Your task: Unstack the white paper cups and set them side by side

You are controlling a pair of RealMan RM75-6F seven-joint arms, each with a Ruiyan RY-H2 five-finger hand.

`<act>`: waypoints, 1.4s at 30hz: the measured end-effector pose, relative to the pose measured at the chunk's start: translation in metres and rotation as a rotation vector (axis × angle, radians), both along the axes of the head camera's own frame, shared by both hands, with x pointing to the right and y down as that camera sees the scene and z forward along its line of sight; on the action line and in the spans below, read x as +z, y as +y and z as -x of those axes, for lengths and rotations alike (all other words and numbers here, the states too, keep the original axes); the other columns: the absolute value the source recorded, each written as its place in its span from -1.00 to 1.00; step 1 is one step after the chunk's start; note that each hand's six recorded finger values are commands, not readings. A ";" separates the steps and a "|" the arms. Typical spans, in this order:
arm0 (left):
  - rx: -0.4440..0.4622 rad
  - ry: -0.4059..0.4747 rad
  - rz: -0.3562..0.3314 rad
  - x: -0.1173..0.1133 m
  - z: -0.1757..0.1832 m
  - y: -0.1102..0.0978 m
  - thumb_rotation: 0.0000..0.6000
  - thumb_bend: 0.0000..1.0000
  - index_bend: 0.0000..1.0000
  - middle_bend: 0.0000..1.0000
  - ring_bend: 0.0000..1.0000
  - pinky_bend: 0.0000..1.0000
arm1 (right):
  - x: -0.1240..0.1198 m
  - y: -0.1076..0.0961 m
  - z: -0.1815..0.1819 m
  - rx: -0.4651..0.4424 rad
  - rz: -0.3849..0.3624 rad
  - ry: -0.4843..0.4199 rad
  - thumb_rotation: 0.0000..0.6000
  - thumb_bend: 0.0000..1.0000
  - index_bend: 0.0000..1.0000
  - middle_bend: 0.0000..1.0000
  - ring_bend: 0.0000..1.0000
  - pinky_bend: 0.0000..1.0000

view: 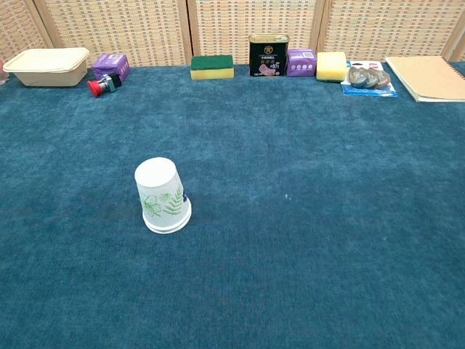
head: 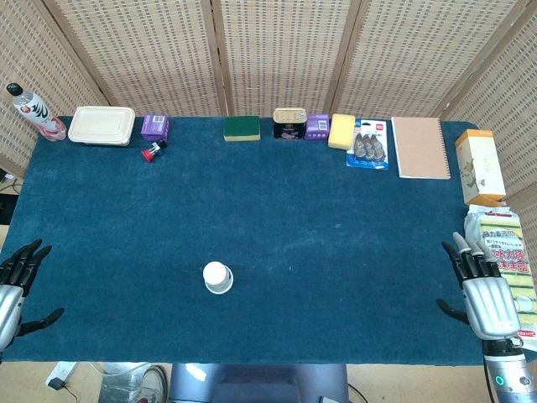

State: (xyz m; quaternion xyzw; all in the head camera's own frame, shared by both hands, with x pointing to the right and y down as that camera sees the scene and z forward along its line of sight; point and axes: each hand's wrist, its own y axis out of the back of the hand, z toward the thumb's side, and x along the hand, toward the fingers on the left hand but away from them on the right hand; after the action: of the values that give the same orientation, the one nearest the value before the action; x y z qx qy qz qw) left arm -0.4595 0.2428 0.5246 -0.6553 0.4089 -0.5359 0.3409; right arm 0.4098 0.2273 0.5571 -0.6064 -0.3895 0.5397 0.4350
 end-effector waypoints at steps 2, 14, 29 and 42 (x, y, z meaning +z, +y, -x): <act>-0.005 -0.001 0.001 0.000 0.002 0.001 1.00 -0.72 -1.00 -1.00 -1.00 -0.78 | -0.001 -0.001 0.001 0.000 -0.008 -0.001 1.00 -1.00 -0.86 -0.99 -0.95 -0.93; 0.091 0.030 -0.037 -0.007 -0.019 -0.020 1.00 -0.72 -0.99 -1.00 -1.00 -0.78 | -0.004 -0.006 -0.006 0.041 -0.024 0.016 1.00 -1.00 -0.86 -0.99 -0.95 -0.95; 0.382 0.108 0.085 0.020 -0.133 -0.071 1.00 -0.72 -0.65 -1.00 -1.00 -0.79 | -0.010 -0.009 -0.015 0.070 -0.004 -0.022 1.00 -1.00 -0.85 -1.00 -0.95 -0.95; 0.460 0.107 0.197 0.066 -0.212 -0.083 1.00 -0.72 -0.53 -1.00 -1.00 -0.79 | -0.013 -0.010 -0.020 0.085 0.002 -0.042 1.00 -1.00 -0.85 -1.00 -0.95 -0.96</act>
State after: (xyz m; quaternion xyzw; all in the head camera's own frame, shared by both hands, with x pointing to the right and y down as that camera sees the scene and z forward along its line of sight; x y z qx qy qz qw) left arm -0.2471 0.1603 0.5903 -0.7887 0.2121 -0.4460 0.3661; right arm 0.4294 0.2172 0.5442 -0.6011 -0.4234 0.5453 0.4026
